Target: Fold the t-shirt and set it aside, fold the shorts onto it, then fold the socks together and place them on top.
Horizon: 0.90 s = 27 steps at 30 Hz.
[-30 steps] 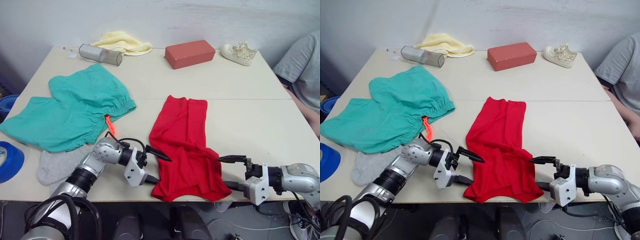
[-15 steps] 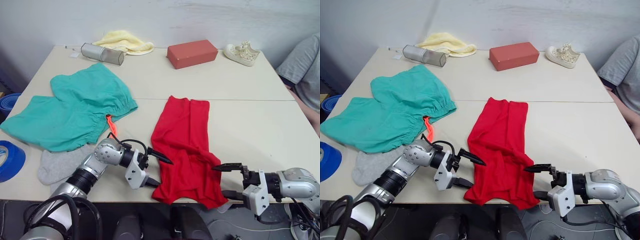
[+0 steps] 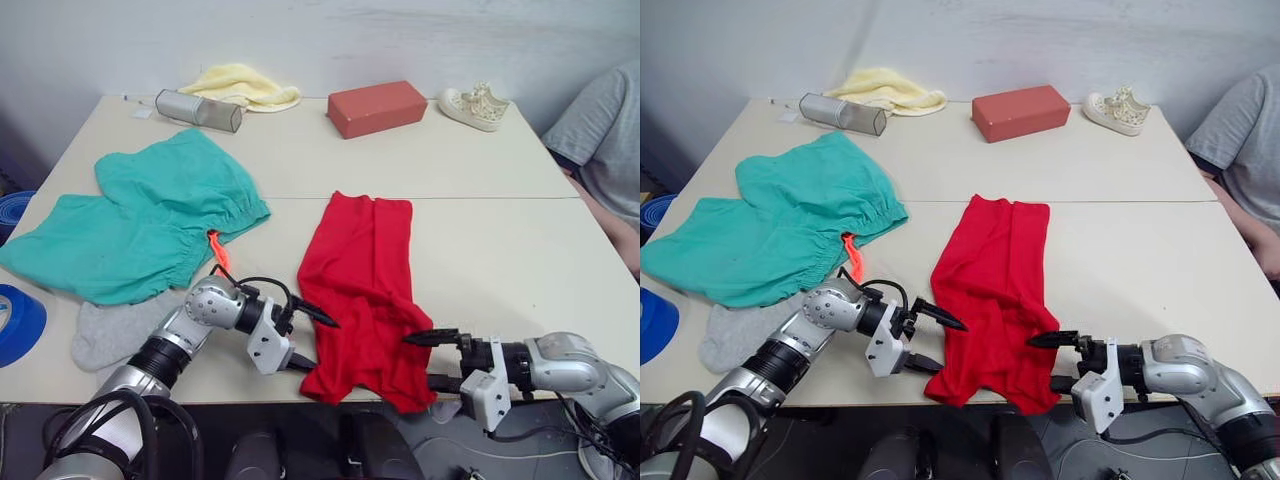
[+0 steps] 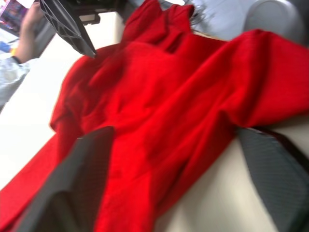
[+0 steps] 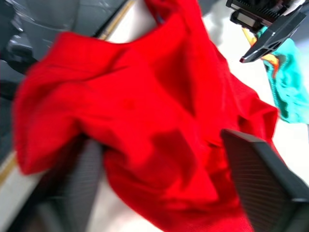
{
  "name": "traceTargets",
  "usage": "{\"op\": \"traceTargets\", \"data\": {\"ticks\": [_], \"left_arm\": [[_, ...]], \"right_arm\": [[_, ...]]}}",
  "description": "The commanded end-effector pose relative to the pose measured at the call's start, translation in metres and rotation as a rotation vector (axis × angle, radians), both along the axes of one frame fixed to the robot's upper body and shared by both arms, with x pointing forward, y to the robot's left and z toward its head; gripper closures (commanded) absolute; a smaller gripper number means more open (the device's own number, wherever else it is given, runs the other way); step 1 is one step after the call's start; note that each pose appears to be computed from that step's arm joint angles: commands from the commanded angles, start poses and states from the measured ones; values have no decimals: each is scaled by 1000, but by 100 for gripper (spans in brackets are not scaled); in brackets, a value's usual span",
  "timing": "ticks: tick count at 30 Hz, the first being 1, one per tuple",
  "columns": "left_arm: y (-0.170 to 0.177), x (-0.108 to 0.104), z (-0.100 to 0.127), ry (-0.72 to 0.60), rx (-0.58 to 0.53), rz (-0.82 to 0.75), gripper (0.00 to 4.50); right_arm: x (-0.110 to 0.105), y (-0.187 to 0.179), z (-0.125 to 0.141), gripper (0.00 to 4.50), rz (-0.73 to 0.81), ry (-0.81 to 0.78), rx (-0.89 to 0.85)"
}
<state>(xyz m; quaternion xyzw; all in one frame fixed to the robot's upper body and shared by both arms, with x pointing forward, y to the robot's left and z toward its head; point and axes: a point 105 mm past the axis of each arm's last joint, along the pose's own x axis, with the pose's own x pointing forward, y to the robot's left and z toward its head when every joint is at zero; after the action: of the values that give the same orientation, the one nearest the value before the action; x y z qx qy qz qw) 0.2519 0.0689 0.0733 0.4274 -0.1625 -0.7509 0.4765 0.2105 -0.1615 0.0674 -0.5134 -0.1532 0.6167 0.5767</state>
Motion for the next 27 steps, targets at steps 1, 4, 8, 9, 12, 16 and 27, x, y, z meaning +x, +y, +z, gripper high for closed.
{"op": "traceTargets", "data": {"ticks": [1, 4, 8, 9, 12, 16, 27], "left_arm": [[7, -12, -20, 75, 93, -29, 193], [10, -13, -20, 84, 102, -26, 288], [15, -16, -19, 102, 113, -28, 416], [17, -17, -18, 108, 114, -27, 443], [21, -21, -17, 128, 118, -26, 447], [29, -28, -14, 158, 128, -26, 447], [49, -67, -1, 322, 93, -22, 447]], "right_arm": [[-10, -2, -12, 231, 11, 74, -46], [-14, -4, -11, 332, 6, 91, -48], [-19, -6, -7, 450, 6, 117, -36], [-20, -6, -6, 450, 4, 121, -31], [-24, -6, -3, 450, 0, 137, -23], [-29, -7, 0, 450, -9, 155, -14], [-62, -2, 4, 450, -1, 271, 23]]}}
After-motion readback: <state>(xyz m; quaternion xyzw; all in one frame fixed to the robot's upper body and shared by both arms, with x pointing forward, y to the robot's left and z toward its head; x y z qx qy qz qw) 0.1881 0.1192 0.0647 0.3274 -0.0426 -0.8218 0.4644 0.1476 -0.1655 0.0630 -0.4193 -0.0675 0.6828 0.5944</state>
